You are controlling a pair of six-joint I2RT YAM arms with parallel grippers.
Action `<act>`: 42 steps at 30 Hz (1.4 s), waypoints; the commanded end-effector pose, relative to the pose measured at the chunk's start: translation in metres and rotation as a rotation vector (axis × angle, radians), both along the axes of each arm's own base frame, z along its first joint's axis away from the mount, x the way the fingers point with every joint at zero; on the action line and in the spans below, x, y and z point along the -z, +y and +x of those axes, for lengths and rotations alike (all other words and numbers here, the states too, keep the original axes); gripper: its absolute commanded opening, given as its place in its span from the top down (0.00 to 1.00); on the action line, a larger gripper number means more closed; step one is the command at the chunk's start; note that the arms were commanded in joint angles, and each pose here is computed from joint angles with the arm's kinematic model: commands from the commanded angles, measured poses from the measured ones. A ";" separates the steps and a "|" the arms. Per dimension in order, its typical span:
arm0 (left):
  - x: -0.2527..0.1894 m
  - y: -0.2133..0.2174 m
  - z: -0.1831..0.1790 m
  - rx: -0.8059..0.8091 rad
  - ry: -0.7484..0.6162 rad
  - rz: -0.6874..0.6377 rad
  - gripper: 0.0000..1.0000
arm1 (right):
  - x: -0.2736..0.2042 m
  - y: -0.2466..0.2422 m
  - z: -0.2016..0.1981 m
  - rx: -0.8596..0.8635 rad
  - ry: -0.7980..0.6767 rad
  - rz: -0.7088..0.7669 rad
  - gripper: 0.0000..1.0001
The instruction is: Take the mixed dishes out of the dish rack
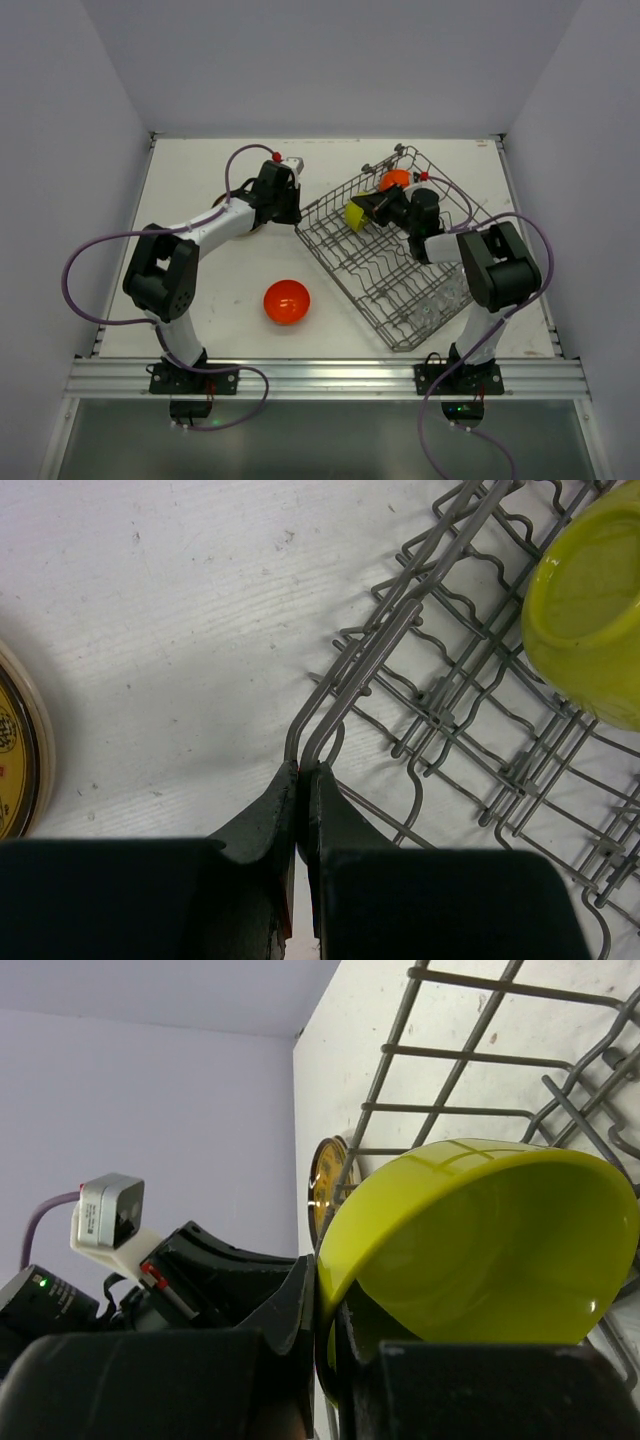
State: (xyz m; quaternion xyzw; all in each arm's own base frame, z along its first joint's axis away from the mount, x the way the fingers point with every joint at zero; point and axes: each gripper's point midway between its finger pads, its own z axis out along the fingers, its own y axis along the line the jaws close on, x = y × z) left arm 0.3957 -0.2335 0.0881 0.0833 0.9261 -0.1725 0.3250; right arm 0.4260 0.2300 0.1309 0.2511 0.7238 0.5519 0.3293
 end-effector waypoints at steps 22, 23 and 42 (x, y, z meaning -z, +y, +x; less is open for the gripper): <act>0.008 -0.008 -0.015 0.025 0.047 -0.024 1.00 | -0.100 0.077 -0.140 -0.383 -0.611 -0.567 1.00; 0.007 -0.008 -0.015 0.026 0.044 -0.025 1.00 | -0.096 0.080 -0.149 -0.426 -0.633 -0.607 1.00; 0.010 -0.008 -0.016 0.025 0.050 -0.022 1.00 | -0.047 0.166 -0.290 -0.978 -1.114 -1.066 1.00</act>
